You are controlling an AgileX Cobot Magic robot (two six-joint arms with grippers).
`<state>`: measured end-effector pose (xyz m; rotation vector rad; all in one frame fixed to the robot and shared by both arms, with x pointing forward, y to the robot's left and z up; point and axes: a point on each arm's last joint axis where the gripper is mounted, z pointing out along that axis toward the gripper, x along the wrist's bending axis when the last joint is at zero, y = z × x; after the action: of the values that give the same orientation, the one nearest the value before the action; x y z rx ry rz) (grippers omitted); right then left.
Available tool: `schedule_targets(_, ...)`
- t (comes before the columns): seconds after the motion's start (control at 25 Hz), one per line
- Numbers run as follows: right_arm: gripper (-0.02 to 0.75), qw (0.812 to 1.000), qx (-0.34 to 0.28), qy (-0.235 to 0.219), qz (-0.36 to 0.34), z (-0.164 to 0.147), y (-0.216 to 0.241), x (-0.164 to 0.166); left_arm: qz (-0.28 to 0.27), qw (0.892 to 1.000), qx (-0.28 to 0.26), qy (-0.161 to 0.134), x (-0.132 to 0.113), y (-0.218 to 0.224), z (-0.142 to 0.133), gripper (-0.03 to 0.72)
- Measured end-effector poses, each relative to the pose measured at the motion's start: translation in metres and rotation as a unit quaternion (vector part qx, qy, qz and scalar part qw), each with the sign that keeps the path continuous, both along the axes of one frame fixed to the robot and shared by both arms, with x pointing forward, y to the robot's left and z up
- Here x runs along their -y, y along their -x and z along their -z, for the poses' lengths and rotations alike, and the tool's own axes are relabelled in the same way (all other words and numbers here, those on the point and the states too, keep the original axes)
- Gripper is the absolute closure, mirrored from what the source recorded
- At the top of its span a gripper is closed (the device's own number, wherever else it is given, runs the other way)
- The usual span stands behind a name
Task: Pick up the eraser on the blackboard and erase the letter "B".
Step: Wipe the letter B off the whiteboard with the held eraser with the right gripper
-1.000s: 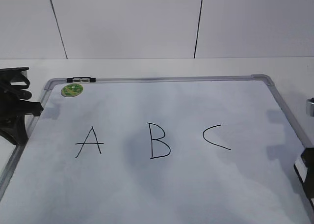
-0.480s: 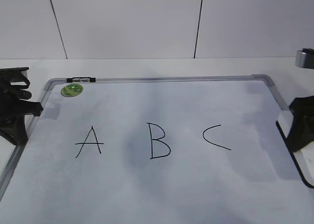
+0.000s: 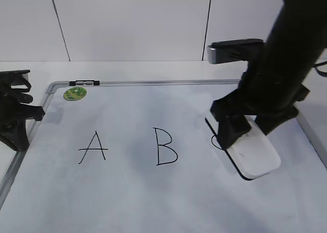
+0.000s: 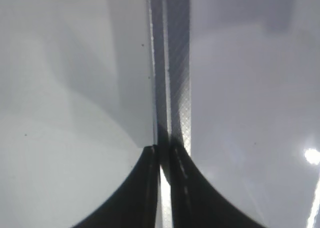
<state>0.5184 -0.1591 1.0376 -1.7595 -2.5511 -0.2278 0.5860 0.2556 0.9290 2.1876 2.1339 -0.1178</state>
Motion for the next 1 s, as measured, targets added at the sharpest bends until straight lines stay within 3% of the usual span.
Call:
schedule_targets(0.2,0.214,0.999,0.007,0.028,-0.042,0.004,-0.019,-0.041,0.0,1.0,-0.001,0.0,0.0,0.0,0.0,0.658)
schedule_targets(0.6,0.214,0.996,0.01,0.034,-0.08,0.036,-0.056,-0.101,0.0,1.0,-0.003,0.0,0.0,0.0,0.0,0.657)
schedule_targets(0.88,0.214,0.993,-0.028,0.056,-0.098,0.081,-0.061,-0.123,0.0,1.0,-0.002,0.0,0.0,0.0,0.0,0.657)
schedule_targets(1.0,0.214,0.993,-0.037,0.059,-0.099,0.087,-0.062,-0.126,0.0,1.0,-0.003,0.0,0.0,0.0,0.0,0.657)
